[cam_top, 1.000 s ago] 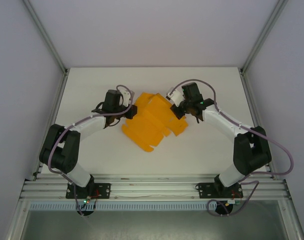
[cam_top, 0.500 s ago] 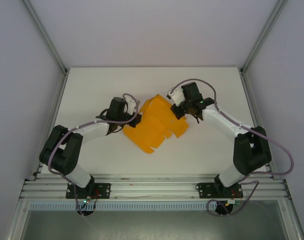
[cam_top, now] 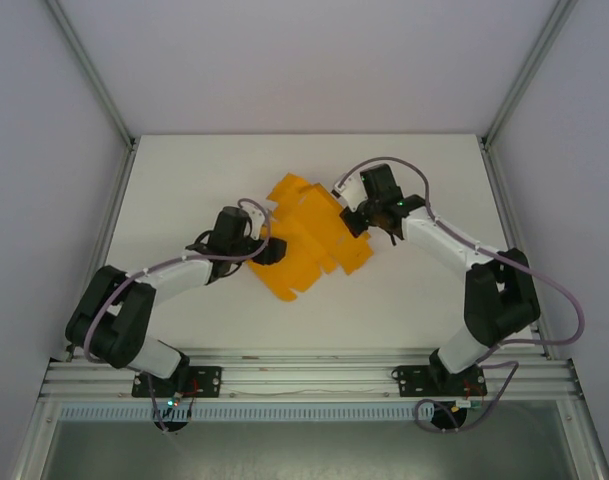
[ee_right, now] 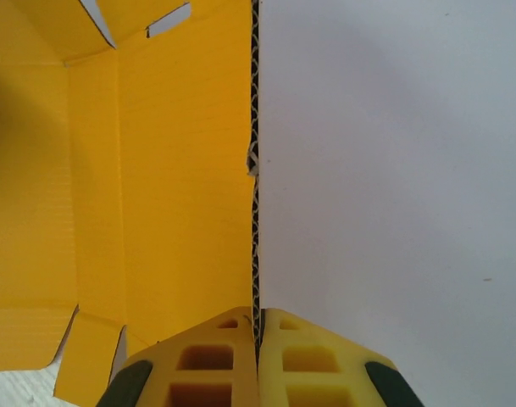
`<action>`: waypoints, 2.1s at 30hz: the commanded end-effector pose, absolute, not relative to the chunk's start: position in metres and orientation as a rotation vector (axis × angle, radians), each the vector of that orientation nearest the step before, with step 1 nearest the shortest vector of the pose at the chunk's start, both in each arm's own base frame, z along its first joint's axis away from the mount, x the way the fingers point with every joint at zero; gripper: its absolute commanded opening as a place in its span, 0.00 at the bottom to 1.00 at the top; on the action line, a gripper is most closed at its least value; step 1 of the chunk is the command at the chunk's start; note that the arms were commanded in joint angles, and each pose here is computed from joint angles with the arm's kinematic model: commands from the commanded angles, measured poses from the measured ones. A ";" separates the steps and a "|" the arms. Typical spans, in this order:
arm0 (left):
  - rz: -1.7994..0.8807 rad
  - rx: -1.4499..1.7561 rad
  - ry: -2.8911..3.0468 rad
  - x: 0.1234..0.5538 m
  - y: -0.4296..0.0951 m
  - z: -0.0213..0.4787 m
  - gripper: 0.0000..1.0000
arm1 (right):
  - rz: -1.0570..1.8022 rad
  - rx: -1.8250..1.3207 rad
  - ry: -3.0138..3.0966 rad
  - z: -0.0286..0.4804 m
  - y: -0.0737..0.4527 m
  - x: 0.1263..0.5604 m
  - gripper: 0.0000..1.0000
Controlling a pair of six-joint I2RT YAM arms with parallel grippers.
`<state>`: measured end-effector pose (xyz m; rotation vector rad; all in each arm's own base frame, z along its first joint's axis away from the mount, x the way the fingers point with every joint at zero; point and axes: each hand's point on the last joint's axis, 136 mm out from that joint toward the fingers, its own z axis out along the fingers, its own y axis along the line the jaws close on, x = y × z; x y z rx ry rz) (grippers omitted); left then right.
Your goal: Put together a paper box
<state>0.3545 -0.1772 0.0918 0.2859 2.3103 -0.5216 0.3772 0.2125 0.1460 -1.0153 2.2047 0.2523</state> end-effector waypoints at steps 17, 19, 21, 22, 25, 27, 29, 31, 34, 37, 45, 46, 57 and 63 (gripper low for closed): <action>-0.422 -0.021 2.276 0.398 -0.116 0.106 0.99 | 0.294 -1.154 2.029 0.170 0.226 0.365 0.00; -0.439 -0.020 2.264 0.400 -0.118 0.106 0.99 | 0.307 -1.149 2.030 0.171 0.228 0.365 0.00; -0.453 -0.007 2.271 0.402 -0.122 0.104 0.99 | 0.320 -1.143 2.028 0.172 0.230 0.366 0.00; -0.478 0.015 2.272 0.402 -0.126 0.103 0.99 | 0.326 -1.143 2.024 0.174 0.231 0.366 0.00; -0.542 0.080 2.259 0.400 -0.143 0.100 0.98 | 0.341 -1.124 2.023 0.177 0.233 0.367 0.00; -0.547 0.102 2.252 0.399 -0.149 0.097 0.98 | 0.353 -1.116 2.026 0.179 0.234 0.368 0.00; -0.570 0.113 2.243 0.398 -0.154 0.095 0.98 | 0.361 -1.124 2.022 0.179 0.235 0.366 0.00; -0.613 0.121 2.235 0.395 -0.162 0.094 0.98 | 0.336 -1.173 2.005 0.173 0.235 0.364 0.00; -0.632 0.121 2.239 0.394 -0.167 0.090 0.98 | 0.193 -1.268 1.963 0.163 0.232 0.362 0.00; -0.604 0.076 2.257 0.393 -0.161 0.086 0.98 | 0.049 -1.314 1.954 0.162 0.225 0.368 0.00; -0.456 -0.138 2.271 0.389 -0.118 0.084 1.00 | -0.241 -1.395 1.826 0.165 0.211 0.382 0.00; -0.440 -0.161 2.270 0.389 -0.112 0.085 1.00 | -0.271 -1.422 1.797 0.165 0.211 0.383 0.00; -0.364 -0.139 2.214 0.402 -0.098 0.108 1.00 | -0.800 -1.576 1.347 0.160 0.233 0.412 0.00; -0.429 0.009 2.176 0.408 -0.116 0.121 1.00 | -0.796 -1.481 1.295 0.178 0.241 0.419 0.00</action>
